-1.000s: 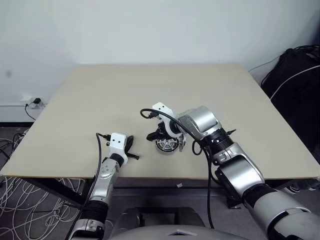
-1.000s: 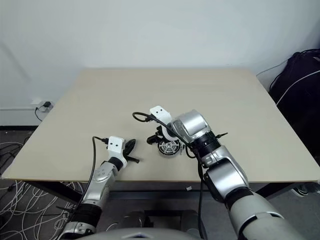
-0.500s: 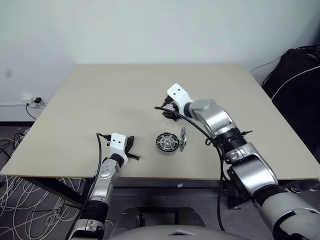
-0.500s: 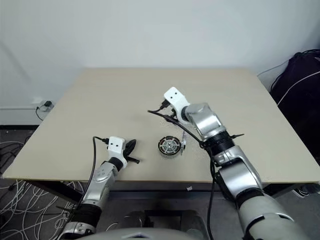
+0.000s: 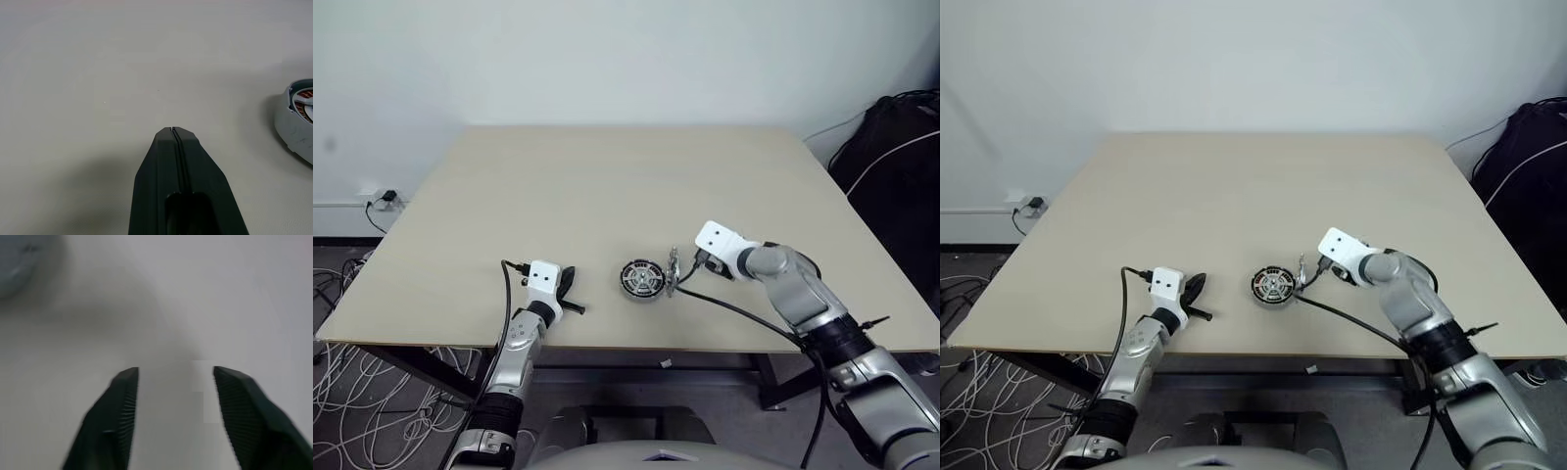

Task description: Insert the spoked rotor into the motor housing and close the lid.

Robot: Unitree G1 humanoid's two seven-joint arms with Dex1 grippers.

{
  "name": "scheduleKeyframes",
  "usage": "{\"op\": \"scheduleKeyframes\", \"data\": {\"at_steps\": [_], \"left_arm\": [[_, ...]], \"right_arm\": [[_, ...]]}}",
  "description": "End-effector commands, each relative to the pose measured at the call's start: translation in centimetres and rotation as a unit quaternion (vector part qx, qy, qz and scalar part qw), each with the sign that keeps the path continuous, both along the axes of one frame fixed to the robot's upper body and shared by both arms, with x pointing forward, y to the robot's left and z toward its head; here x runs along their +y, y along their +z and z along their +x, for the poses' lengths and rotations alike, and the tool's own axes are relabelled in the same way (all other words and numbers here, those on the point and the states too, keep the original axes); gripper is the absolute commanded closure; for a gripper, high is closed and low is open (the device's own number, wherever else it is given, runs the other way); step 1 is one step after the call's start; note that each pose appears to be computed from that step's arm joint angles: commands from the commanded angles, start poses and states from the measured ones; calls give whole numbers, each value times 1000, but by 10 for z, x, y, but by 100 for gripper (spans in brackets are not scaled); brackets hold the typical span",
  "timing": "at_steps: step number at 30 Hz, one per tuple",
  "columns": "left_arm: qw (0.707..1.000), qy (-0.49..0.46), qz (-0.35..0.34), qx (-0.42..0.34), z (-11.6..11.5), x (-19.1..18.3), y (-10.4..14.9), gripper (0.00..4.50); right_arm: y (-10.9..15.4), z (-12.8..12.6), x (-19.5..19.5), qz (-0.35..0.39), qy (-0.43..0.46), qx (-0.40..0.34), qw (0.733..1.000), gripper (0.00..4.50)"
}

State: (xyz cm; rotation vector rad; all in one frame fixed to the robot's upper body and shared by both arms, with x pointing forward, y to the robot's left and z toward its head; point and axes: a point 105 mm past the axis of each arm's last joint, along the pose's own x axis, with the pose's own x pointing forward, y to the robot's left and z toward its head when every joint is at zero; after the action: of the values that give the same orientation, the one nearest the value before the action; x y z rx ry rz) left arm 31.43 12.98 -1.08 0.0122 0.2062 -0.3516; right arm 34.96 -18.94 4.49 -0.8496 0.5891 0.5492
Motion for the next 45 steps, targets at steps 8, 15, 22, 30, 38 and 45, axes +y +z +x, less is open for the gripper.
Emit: {"op": "scheduleKeyframes", "data": {"at_steps": [8,15,22,30,38,45], "left_arm": [[1000,-7,-3,-27,6,-3,14,450],[999,-6,-3,-39,6,-2,19,450],[999,-23,1,-48,4,-3,24,450],[996,-75,-12,-42,-3,-10,27,450],[993,-112,-21,-33,-7,-15,27,450],[988,-153,-30,-21,-13,-22,25,450]], "right_arm": [[6,-39,14,119,53,17,991,448],[-5,-52,37,230,50,25,972,448],[-15,-50,45,273,17,4,962,448],[-7,-42,48,304,17,-24,952,448],[12,-34,66,351,38,-45,934,448],[10,-44,89,388,74,14,919,448]]}}
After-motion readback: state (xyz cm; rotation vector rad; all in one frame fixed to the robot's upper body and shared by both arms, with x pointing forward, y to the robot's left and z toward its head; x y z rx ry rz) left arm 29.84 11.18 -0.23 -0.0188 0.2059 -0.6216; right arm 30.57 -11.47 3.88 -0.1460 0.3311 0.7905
